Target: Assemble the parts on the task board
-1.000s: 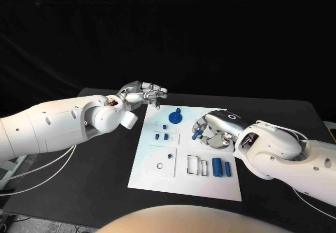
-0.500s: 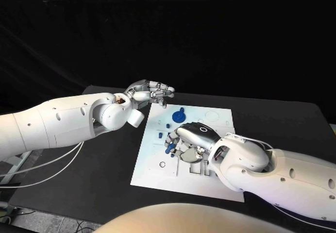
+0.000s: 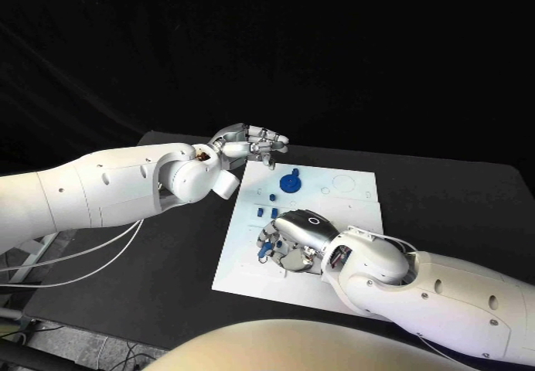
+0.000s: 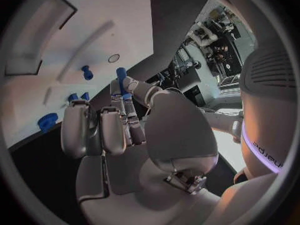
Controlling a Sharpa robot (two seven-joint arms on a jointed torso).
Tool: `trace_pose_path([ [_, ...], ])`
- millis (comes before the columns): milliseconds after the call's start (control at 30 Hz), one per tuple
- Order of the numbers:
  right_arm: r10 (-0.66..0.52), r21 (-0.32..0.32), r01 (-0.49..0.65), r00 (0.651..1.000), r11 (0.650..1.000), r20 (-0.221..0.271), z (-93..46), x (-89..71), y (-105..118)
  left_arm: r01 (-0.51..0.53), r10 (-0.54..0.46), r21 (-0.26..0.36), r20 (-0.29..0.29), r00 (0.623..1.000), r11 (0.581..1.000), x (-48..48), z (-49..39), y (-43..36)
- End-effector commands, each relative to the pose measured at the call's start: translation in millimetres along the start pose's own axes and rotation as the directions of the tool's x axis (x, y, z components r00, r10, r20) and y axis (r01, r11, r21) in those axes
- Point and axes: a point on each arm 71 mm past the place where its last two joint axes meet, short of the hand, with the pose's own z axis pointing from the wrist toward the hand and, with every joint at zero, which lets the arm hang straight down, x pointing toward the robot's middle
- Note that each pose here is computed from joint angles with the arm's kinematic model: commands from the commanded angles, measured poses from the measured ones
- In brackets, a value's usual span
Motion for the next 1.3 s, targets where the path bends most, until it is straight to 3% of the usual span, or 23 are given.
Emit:
trace_pose_path([
  [33, -0.014, -0.016, 0.014, 1.000, 1.000, -0.022, 1.5, 5.2, -1, 0.008, -0.008, 0.010, -0.006, 1.000, 1.000, 2.2, 0.9, -1.2],
  [800, -0.066, 0.036, 0.069, 0.994, 0.997, -0.086, 6.4, 17.2, -10, 0.009, -0.009, 0.004, -0.009, 1.000, 1.000, 0.7, -1.2, -1.2],
  [1300, -0.099, 0.018, 0.101, 0.991, 0.995, -0.094, 12.3, 20.3, -1, 0.009, -0.009, 0.001, -0.009, 1.000, 1.000, 0.2, -2.1, -1.3],
])
